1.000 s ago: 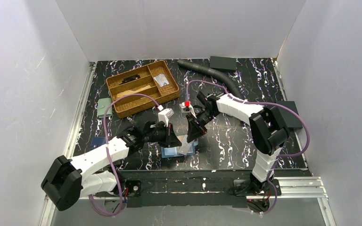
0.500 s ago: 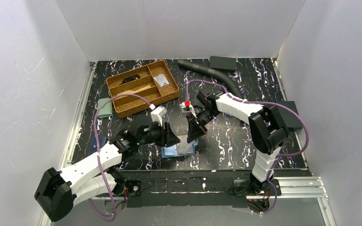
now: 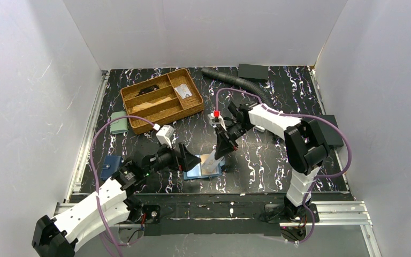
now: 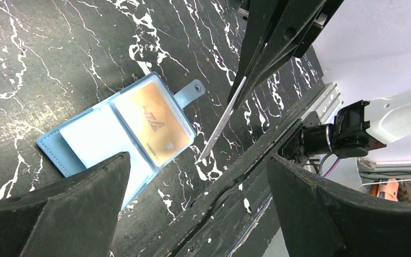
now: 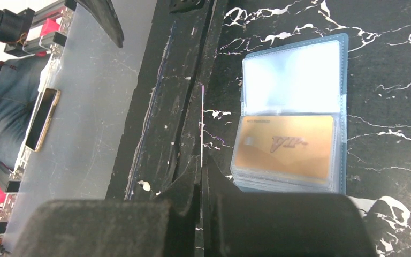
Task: Take the credit cards out of the card holder
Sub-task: Place the credit card in the storage box.
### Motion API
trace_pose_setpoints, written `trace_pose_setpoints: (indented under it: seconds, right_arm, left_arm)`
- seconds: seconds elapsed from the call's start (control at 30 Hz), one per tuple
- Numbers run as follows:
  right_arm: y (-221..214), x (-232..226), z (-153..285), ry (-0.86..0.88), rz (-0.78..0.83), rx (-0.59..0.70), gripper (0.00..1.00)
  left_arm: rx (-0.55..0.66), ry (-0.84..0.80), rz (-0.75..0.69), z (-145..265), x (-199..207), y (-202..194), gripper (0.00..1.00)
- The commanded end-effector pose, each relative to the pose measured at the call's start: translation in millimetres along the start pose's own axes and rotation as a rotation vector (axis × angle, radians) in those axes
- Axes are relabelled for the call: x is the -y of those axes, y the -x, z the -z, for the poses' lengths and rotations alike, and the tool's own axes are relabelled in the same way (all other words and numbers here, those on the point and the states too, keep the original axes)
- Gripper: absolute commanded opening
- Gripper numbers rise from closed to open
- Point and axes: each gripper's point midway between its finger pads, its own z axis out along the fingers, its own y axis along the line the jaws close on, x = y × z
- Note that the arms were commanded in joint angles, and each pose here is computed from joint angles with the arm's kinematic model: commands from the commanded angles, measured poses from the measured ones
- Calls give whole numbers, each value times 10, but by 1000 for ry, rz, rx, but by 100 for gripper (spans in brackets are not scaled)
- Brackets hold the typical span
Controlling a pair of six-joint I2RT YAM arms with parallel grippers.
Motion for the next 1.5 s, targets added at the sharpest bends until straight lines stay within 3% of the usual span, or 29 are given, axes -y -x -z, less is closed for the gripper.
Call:
trace_pose_setpoints:
  seconds: [0.0,0.63,0.87,1.13,1.47]
  right_arm:
    - [167,24,100,-7,-9,62,1]
    - [282,373,461,-203,-111,187,1]
    - [301,405,591,-234,-113,212,1]
    - [302,448,732,-271,-106,225,1]
    - [263,460,846,-288,-78,197,1]
  left_arm:
    - [53,3,4,40,-24,72,98]
    - [96,-42,3,108,55,124,98]
    - [181,-24,-18,276,135,415,98]
    - [117,11,-12,255,235,711,98]
    - [73,-108,129,68,220,1208,98]
